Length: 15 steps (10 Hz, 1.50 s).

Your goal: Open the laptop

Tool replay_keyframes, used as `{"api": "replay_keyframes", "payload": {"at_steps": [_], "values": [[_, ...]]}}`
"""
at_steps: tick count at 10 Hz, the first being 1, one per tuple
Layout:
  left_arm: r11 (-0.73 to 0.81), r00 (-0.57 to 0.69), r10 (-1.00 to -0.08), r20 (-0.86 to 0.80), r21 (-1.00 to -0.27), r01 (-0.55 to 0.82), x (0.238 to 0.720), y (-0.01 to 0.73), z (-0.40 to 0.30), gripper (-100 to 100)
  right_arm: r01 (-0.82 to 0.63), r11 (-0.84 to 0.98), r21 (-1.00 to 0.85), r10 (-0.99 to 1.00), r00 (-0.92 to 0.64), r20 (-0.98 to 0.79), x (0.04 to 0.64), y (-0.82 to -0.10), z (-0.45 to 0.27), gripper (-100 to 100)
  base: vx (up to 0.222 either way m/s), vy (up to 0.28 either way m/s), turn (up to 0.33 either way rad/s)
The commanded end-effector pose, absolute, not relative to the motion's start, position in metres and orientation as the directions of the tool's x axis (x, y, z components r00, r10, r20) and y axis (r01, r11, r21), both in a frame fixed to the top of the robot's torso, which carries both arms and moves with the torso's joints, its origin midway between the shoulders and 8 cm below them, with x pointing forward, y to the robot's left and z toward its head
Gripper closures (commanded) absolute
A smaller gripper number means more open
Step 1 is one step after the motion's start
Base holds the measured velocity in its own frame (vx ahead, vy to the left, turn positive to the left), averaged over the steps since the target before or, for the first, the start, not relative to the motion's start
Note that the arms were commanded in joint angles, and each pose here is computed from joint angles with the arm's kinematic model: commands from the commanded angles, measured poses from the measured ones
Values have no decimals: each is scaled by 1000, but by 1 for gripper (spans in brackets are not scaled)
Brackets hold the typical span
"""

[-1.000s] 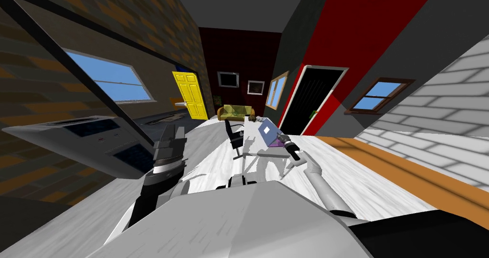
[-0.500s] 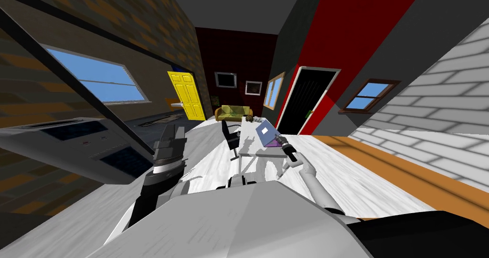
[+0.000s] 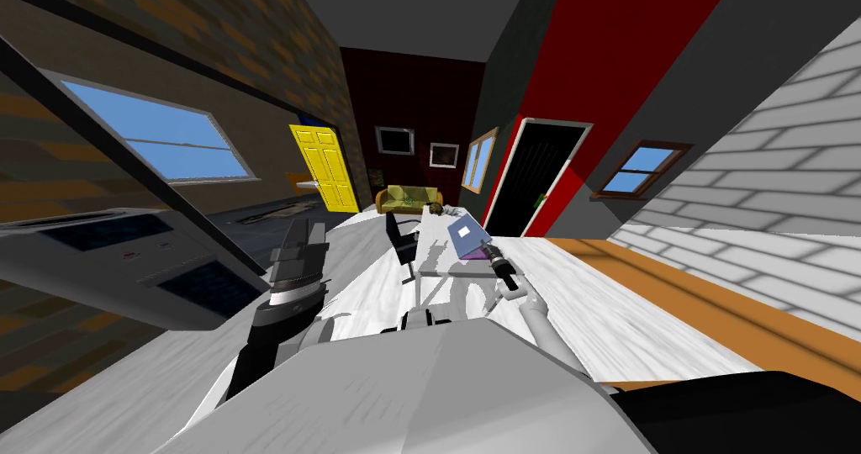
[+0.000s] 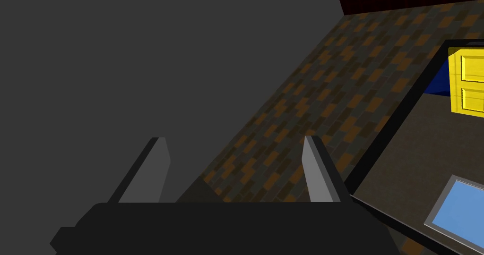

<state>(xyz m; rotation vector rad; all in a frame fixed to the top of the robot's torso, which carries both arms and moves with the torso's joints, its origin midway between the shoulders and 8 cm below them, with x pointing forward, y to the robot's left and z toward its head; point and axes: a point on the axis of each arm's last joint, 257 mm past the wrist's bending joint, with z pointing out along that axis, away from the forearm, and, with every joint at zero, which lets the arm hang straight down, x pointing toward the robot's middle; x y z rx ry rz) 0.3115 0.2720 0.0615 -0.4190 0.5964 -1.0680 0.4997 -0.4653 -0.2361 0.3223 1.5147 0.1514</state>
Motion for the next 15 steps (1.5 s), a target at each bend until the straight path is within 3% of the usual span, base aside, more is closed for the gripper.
{"api": "replay_keyframes", "payload": {"at_steps": [1, 3, 7, 8, 15], "values": [[429, 350, -903, -249, -588, 686, 312, 272, 62, 0, 100, 924, 369, 368, 31, -929, 494, -451, -266, 100, 3, -61, -18], [429, 350, -903, -249, -588, 686, 312, 272, 62, 0, 96, 920, 379, 375, 59, -925, 501, -455, -254, 100, 4, -55, -37], [429, 350, -903, -249, -588, 686, 312, 272, 62, 0, 80, 864, 498, 495, 49, -867, 484, -427, -294, 100, 39, -73, -23], [429, 350, -903, -249, -588, 686, 312, 272, 62, 0, 85, 875, 477, 472, 73, -879, 498, -446, -268, -100, -27, -14, 70], [428, 350, -903, -249, -588, 686, 312, 272, 62, 0, 117, 875, 470, 462, 90, -882, 525, -476, -227, -100, -68, 25, 45]]}}
